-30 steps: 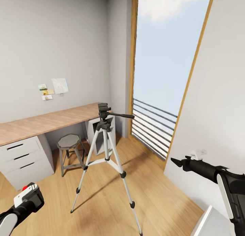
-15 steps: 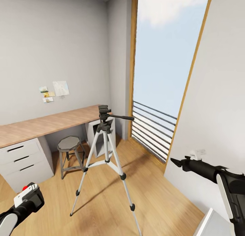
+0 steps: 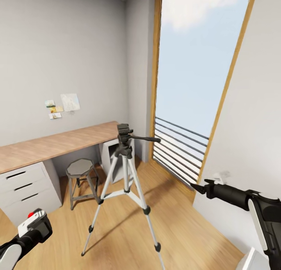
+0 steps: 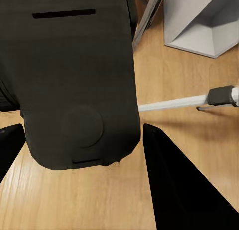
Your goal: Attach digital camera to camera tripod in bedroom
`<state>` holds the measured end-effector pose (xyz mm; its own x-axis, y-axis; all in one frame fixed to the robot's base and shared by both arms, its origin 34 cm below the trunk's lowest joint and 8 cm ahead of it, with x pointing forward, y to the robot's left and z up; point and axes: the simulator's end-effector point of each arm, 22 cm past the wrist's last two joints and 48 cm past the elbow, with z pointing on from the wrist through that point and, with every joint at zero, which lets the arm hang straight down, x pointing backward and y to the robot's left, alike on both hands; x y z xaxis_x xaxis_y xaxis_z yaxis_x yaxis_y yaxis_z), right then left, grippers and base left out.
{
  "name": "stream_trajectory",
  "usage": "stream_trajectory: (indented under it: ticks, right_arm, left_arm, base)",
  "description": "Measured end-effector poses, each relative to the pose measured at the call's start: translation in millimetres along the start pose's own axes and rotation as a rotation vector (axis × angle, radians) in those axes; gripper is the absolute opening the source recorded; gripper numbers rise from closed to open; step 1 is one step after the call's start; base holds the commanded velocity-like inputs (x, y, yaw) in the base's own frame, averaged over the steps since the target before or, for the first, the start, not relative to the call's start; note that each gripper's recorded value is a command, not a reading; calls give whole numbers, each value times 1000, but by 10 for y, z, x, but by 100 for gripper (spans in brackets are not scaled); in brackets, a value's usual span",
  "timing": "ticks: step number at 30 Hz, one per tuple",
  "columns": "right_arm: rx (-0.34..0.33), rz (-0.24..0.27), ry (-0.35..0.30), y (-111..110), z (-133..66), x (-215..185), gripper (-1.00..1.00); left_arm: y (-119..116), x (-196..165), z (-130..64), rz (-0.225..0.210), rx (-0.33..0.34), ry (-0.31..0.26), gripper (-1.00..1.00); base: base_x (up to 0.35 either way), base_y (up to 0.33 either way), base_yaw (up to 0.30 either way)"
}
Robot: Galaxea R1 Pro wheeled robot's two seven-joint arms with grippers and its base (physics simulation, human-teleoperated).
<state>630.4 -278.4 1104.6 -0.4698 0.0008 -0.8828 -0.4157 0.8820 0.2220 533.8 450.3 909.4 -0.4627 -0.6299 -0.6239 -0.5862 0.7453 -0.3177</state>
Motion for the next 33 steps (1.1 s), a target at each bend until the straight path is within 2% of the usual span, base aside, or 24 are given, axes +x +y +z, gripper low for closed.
stream_trajectory:
  ticks: [2, 13, 19, 33]
  right_arm:
    - [-20, 3, 1, 49, 8, 8, 100]
    - [-33, 5, 2, 84, 14, 12, 100]
    - [-40, 11, 19, 103, 22, 96, 100]
    - [-48, 51, 90, 140, -24, 537, 100]
  left_arm:
    - [-6, 8, 1, 1, 1, 2, -100]
    - [-13, 12, 1, 4, 2, 2, -100]
    - [-57, 53, 7, 13, 9, 9, -100]
    - [-146, 148, 13, 39, 24, 32, -100]
  base:
    - [250, 176, 0]
    - [256, 178, 0]
    - [225, 43, 0]
    - [36, 6, 0]
